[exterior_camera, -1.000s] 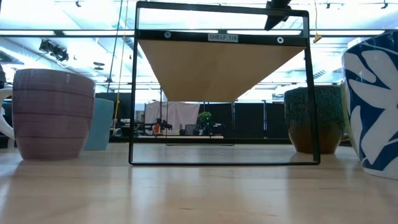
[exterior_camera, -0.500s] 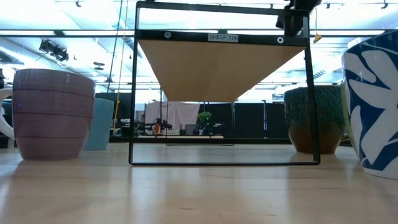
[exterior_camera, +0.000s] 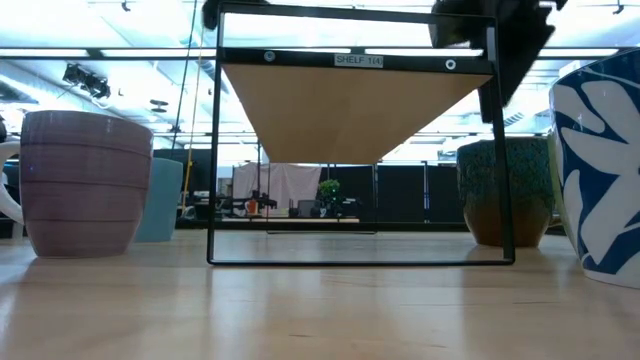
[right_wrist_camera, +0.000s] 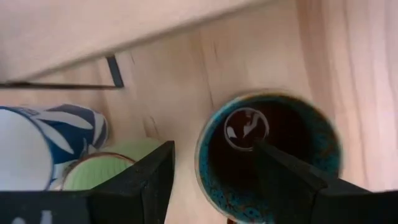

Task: Place coffee mugs
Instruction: Put the blue brown mug on the shelf

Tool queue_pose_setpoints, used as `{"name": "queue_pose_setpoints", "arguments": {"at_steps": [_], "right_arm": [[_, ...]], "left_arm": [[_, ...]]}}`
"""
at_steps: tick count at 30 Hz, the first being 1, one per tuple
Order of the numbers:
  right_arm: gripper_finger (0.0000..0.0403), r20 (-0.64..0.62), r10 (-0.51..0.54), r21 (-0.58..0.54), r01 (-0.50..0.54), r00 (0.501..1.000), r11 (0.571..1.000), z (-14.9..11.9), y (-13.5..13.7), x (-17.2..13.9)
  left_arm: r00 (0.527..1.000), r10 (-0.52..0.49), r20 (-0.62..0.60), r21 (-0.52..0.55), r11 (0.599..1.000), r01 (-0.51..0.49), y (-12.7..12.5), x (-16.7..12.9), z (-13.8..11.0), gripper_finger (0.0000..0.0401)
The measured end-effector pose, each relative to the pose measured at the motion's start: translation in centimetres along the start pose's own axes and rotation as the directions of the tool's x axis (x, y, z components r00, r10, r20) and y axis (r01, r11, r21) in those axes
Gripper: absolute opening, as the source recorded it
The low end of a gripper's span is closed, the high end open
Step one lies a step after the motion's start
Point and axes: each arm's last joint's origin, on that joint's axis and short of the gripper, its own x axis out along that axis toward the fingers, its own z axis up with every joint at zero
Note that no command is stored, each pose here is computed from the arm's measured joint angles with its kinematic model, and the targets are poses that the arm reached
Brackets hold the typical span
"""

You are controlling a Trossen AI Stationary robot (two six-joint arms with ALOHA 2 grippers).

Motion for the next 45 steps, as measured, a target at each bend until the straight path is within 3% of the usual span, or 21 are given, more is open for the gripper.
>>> {"name": "queue_pose_setpoints", "arguments": {"at_steps": [10,17,28,38,45], "right_arm": [[0.0222,-0.017,0.0,0.016,0.001,1.0,1.0,-1.0,-0.3,3.0],[0.0207,0.01,0.017,0.012,-0.017,1.0,1.0,-1.6,-0.5,5.1],[0.0152,0.008,-0.027,-0.003,0.027,1.0,1.0,-2.5,-1.0,6.6],[0.0048,-0.018,-0.027,-0.065,0.026,0.999,0.998,-2.5,-1.6,6.4],[0.0045,-0.027,-0.067,-0.091,0.064,0.997,0.994,-1.2,-2.5,4.1]], "left_arm": [[0.994,0.078,0.07,-0.183,0.981,-0.064,2.0,-3.1,-3.9,0.0109],[0.978,0.086,0.19,-0.254,0.967,-0.035,2.5,-5.1,-4.2,0.0109],[0.966,0.098,0.241,-0.273,0.961,-0.029,2.6,-6.0,-3.9,0.0109],[0.966,0.101,0.238,-0.272,0.962,-0.034,2.6,-5.9,-3.9,0.0109],[0.966,0.102,0.237,-0.266,0.963,-0.036,2.7,-5.9,-3.9,0.011]]}}
